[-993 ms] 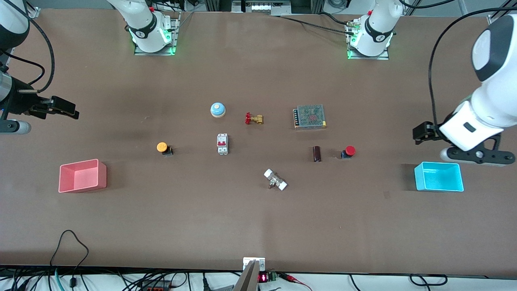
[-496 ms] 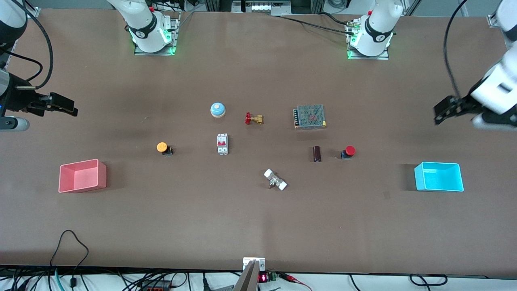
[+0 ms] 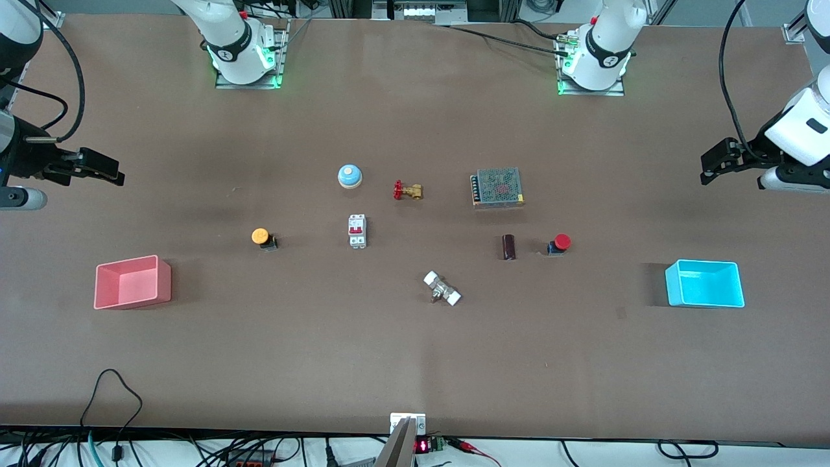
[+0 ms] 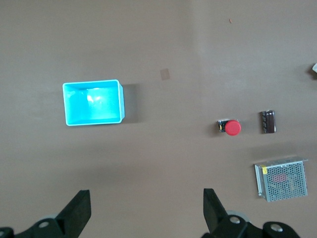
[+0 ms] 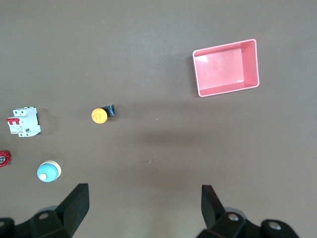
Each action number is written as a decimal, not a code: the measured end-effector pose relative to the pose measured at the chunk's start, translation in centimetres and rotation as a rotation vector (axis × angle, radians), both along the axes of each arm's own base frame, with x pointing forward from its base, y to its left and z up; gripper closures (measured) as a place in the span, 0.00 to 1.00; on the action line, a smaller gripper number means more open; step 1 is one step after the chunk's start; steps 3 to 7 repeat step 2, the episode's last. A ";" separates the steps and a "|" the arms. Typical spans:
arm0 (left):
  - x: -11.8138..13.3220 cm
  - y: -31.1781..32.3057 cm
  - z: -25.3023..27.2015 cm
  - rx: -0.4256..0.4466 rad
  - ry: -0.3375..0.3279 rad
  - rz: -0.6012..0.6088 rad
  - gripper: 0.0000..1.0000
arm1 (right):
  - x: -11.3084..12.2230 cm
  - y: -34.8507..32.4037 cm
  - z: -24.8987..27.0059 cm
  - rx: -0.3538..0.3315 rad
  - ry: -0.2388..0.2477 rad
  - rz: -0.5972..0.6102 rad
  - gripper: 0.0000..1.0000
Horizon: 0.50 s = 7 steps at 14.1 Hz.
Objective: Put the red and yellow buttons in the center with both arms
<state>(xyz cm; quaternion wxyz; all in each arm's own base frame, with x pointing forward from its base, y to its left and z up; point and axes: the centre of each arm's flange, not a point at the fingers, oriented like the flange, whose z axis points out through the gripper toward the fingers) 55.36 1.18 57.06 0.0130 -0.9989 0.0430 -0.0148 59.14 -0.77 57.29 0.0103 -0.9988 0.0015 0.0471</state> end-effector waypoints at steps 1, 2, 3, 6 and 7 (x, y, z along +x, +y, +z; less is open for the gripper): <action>0.0 0.0 0.1 0.000 0.014 0.000 0.00 | 0.0 0.0 -0.1 0.000 0.001 0.000 0.00; 0.0 0.0 0.2 0.000 0.021 -0.001 0.00 | 0.0 0.0 -0.1 0.000 0.002 0.000 0.00; 0.0 0.0 0.2 0.000 0.021 -0.001 0.00 | 0.0 0.0 -0.1 0.000 0.002 0.000 0.00; 0.0 0.0 0.2 0.000 0.021 -0.001 0.00 | 0.0 0.0 -0.1 0.000 0.002 0.000 0.00; 0.0 0.0 0.2 0.000 0.021 -0.001 0.00 | 0.0 0.0 -0.1 0.000 0.002 0.000 0.00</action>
